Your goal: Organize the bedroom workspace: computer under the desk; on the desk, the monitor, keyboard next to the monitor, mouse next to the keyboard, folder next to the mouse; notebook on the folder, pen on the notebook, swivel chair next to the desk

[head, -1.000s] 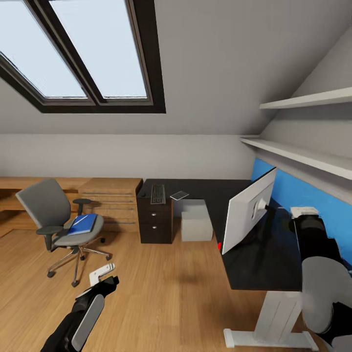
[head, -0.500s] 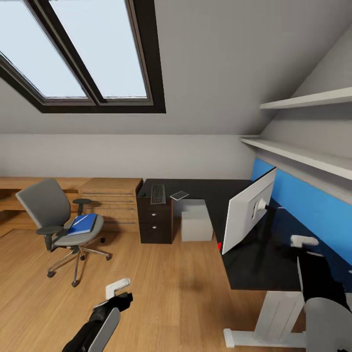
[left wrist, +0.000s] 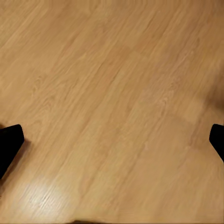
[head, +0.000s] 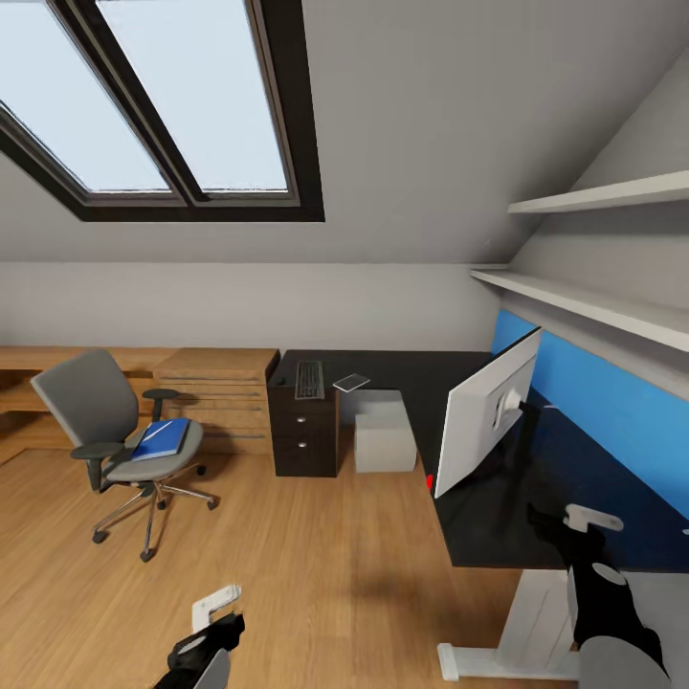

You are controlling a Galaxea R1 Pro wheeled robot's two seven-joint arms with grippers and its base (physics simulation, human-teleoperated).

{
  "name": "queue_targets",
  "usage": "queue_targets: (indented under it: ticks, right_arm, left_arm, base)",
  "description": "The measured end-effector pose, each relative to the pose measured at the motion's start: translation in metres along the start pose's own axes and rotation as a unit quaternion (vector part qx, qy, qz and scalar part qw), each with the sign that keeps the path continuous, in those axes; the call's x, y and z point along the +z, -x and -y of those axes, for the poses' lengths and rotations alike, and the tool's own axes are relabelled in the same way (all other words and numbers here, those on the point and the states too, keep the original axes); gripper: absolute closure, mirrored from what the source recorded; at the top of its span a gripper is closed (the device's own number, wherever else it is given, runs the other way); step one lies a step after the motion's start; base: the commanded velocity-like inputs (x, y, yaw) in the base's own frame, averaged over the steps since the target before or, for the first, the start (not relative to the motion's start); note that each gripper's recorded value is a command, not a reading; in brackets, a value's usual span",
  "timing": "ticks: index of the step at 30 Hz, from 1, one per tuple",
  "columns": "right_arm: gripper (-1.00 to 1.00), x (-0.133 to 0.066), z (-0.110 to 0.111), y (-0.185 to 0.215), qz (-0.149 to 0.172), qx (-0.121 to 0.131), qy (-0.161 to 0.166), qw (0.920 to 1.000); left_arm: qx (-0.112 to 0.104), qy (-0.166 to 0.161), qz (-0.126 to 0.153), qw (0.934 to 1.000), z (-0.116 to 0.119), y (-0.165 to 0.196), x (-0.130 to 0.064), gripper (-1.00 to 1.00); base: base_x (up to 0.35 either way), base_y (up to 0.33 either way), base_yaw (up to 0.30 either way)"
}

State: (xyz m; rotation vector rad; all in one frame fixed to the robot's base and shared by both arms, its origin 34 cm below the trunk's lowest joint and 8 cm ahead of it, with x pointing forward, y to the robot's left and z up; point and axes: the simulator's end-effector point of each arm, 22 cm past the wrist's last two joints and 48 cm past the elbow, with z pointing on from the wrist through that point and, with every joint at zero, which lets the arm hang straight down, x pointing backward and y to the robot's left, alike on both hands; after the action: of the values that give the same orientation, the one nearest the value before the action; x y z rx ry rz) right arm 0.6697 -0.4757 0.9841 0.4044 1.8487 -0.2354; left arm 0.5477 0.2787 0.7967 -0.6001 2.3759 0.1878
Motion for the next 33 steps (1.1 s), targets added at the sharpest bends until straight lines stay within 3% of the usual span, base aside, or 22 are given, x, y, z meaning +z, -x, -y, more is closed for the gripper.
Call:
queue_targets:
  ticks: [2, 3, 5, 6, 8, 9, 14, 22, 27, 33]
  right_arm:
    - [-1.00, -0.002, -0.004, -0.008, -0.001, 0.000, 0.003, 1.0000]
    - [-1.00, -0.006, -0.010, -0.018, 0.007, -0.004, 0.010, 0.9999]
    - [-1.00, -0.008, -0.014, -0.020, 0.020, -0.008, 0.014, 0.9997]
    - [-1.00, -0.011, -0.019, -0.021, 0.034, -0.011, 0.018, 0.9992]
    - [-1.00, -0.013, -0.025, -0.024, 0.043, -0.013, 0.024, 0.9987]
    - [-1.00, -0.016, -0.025, -0.027, 0.045, -0.015, 0.026, 0.9985]
    - [-1.00, -0.018, -0.024, -0.029, 0.050, -0.018, 0.026, 0.9983]
    - [-1.00, -0.024, -0.024, -0.033, 0.066, -0.026, 0.029, 0.9971]
    - [-1.00, -0.024, -0.029, -0.044, 0.056, -0.024, 0.033, 0.9976]
    - [-1.00, -0.024, -0.037, -0.075, 0.017, -0.016, 0.038, 0.9990]
  left_arm:
    - [-0.002, 0.006, 0.002, 1.0000, -0.005, -0.005, 0.002, -1.00]
    - [0.002, 0.021, -0.010, 0.9997, -0.021, -0.024, 0.008, -1.00]
    - [0.009, 0.024, -0.023, 0.9994, -0.030, -0.041, 0.012, -1.00]
    - [0.011, 0.012, -0.022, 0.9996, -0.029, -0.049, 0.014, -1.00]
    - [0.014, -0.007, 0.005, 0.9999, -0.022, -0.044, 0.015, -1.00]
    - [0.033, -0.013, 0.017, 0.9992, -0.021, -0.047, 0.015, -1.00]
    - [0.051, -0.015, 0.021, 0.9984, -0.021, -0.052, 0.014, -1.00]
    - [0.051, -0.008, 0.017, 0.9985, -0.030, -0.055, 0.017, -1.00]
    - [0.051, -0.006, 0.018, 0.9985, -0.032, -0.054, 0.017, -1.00]
    - [0.051, -0.005, 0.019, 0.9985, -0.032, -0.054, 0.017, -1.00]
  base:
    - [0.000, 0.000, 0.000]
    - [0.000, 0.000, 0.000]
    - [0.000, 0.000, 0.000]
    - [0.000, 0.000, 0.000]
    - [0.000, -0.008, 0.000]
    - [0.000, -0.075, 0.000]
    - [0.000, -0.232, 0.000]
    - [0.000, -0.344, 0.000]
    - [0.000, -0.347, 0.000]
    - [0.000, -0.233, 0.000]
